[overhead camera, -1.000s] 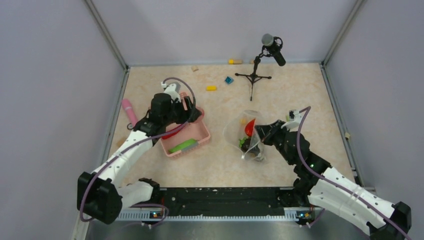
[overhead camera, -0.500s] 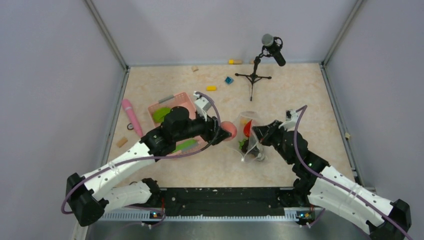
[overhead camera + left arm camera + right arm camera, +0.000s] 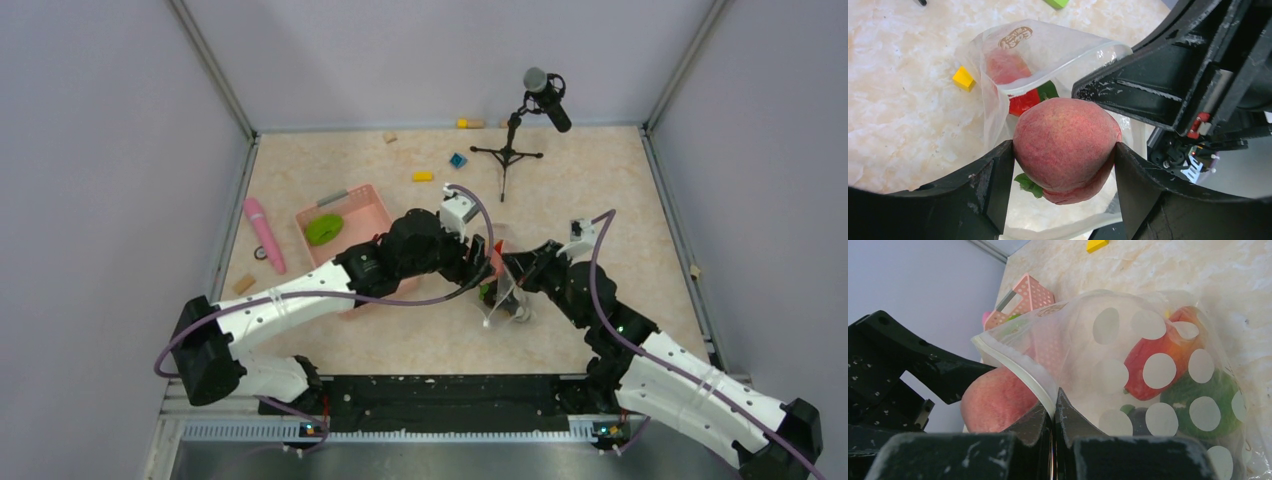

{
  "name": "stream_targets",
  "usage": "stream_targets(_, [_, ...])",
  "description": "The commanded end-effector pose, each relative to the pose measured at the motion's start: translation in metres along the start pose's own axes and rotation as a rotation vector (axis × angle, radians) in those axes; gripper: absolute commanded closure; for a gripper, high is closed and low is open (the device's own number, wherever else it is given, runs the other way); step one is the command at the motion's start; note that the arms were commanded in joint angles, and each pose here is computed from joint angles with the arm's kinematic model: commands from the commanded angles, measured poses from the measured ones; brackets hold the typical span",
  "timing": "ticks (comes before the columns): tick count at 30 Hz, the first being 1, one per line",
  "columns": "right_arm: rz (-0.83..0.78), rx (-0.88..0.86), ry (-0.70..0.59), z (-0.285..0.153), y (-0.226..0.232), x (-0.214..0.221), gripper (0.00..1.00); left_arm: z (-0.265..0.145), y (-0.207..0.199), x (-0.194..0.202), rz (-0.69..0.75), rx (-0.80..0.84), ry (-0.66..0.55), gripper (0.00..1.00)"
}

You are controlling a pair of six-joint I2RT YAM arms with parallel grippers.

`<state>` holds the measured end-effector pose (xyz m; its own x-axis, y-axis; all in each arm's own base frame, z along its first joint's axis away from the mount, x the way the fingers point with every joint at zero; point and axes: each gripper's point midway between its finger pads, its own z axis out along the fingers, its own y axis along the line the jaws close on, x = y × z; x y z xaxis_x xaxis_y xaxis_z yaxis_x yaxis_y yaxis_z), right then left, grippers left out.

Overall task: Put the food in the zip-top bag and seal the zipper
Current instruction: Place the fake fruit in the zipper food storage bag.

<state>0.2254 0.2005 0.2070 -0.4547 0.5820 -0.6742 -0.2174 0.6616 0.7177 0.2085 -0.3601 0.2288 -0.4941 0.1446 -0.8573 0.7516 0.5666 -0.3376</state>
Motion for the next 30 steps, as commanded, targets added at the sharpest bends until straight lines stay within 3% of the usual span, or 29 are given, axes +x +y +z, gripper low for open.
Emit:
stream_targets(1, [0.042, -0.053, -0.037, -0.002, 0.013, -0.010, 1.00, 0.003, -0.003, -0.024, 0.025, -0.048, -0.053, 0.56])
stream_targets(7, [0.051, -0.065, -0.068, -0.006, 0.017, -0.019, 1.00, -0.003, -0.002, -0.026, 0.030, -0.082, -0.066, 0.09])
stream_targets(9, [0.045, -0.064, -0.071, -0.006, 0.018, -0.021, 1.00, -0.006, -0.005, -0.029, 0.032, -0.075, -0.072, 0.02])
stream_targets(14, [0.022, -0.054, -0.074, -0.006, 0.019, -0.024, 1.00, -0.019, -0.013, -0.033, 0.034, -0.043, -0.089, 0.02])
stream_targets(18, [-0.003, -0.048, -0.073, -0.006, 0.020, -0.026, 1.00, -0.036, -0.001, -0.034, 0.010, -0.116, -0.108, 0.02])
stream_targets(27, [-0.047, 0.016, -0.077, -0.006, 0.010, -0.029, 1.00, -0.109, 0.110, -0.015, -0.209, -0.684, -0.285, 0.02])
stream_targets(30, [-0.051, 0.020, -0.077, -0.006, 0.009, -0.029, 1.00, -0.124, 0.142, -0.001, -0.293, -0.772, -0.285, 0.01])
